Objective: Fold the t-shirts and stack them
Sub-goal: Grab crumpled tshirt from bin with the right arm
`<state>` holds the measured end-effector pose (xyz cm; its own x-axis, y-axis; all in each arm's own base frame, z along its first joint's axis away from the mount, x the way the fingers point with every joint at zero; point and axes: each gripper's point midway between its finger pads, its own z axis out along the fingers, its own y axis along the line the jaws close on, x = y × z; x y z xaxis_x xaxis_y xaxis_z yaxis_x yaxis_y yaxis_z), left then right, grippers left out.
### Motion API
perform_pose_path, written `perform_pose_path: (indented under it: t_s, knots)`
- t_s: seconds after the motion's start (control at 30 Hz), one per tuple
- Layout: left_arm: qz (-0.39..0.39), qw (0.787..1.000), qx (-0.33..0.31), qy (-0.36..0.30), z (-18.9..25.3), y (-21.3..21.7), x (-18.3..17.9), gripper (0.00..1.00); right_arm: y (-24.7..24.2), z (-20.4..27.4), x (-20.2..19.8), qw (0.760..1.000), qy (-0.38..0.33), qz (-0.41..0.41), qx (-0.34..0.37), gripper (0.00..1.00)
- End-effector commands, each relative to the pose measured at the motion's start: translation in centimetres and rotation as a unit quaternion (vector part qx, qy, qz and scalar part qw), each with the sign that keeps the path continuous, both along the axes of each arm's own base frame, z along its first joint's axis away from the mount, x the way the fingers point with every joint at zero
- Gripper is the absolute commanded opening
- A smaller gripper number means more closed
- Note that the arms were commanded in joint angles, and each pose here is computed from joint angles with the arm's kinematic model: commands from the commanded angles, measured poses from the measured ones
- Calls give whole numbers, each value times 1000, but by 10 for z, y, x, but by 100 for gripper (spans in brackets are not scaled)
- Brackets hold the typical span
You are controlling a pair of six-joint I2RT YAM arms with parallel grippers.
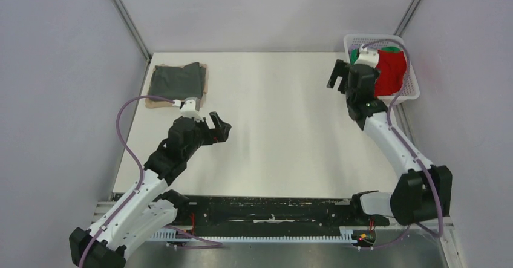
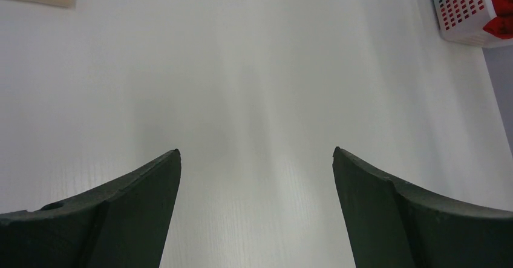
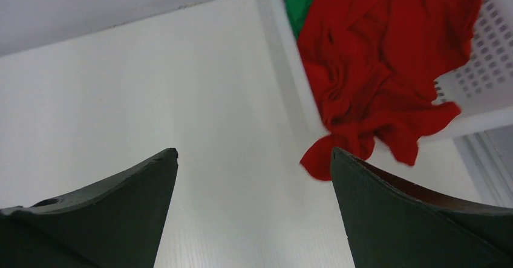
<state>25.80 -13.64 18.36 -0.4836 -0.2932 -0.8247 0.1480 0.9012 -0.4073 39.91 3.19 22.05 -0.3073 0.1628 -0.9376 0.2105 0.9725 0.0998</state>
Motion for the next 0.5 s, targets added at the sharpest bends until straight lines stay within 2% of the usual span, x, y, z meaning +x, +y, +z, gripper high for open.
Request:
perform_pose_path:
  t_s: [0.0, 0.23, 0.33, 0.47]
  knots:
    - [17, 1000, -16, -13, 8, 0, 7, 100, -61, 11, 29, 995, 42, -84, -26, 99]
    - [20, 1000, -3, 3, -2, -1, 12, 100, -117, -22, 71, 990, 88, -103, 36, 99]
    - [24, 1000, 5, 12, -7, 0, 14, 100, -126, -46, 73, 984, 137, -103, 40, 95]
    - [26, 999, 9, 18, -10, 0, 16, 100, -130, -63, 70, 982, 157, -103, 29, 92]
